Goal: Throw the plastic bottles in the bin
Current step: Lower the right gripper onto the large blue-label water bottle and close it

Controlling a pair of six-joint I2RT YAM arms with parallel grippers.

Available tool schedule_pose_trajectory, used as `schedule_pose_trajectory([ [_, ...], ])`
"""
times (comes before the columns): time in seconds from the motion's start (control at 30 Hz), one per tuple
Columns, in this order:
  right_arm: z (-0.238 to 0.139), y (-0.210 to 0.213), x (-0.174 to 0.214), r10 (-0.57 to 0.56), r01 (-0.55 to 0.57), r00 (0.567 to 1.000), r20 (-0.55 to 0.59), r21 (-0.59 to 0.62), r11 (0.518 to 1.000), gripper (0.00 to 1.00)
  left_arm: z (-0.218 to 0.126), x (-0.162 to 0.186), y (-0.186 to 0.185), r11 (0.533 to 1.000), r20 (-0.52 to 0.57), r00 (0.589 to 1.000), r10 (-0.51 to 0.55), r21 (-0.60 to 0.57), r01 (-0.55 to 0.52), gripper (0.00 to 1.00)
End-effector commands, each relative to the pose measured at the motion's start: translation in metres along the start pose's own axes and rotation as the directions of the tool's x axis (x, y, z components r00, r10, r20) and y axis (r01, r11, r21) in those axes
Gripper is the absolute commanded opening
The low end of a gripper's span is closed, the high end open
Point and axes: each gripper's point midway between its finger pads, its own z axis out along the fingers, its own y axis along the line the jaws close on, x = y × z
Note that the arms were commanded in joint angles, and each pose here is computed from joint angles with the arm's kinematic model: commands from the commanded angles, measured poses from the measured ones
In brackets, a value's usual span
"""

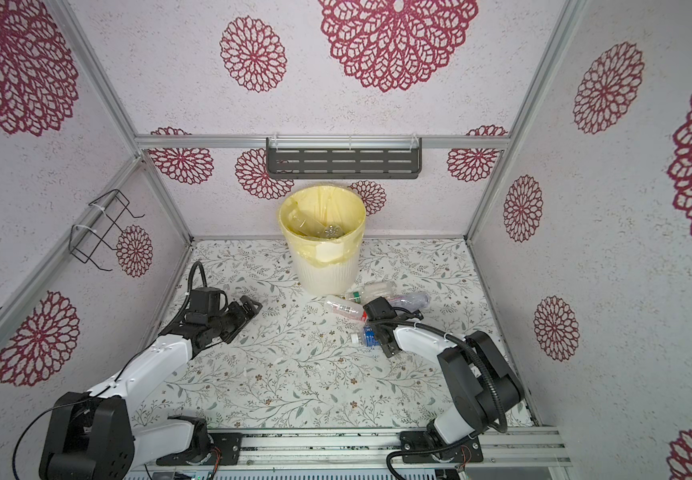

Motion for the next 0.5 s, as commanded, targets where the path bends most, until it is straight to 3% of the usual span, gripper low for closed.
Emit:
schedule_pose_trajectory([
  [0.0,-0.001,-0.017,-0.002,0.048,-0.048,0.999,0.005,0.02,0.999,0.8,-0.006,-0.007,-0.008,1.0,0.028,0.999,0.02,0.009,-0.02,0.97],
  [0.17,-0.004,-0.035,-0.001,0.047,-0.047,0.999,-0.005,0.01,0.999,0.66,-0.005,-0.008,-0.009,1.0,0.023,1.0,0.014,0.014,-0.014,0.97],
  [0.47,-0.019,-0.046,0.006,-0.037,0.033,0.998,-0.058,-0.067,0.997,0.56,-0.006,-0.006,-0.009,1.0,0.027,1.0,0.003,0.023,-0.003,0.97],
])
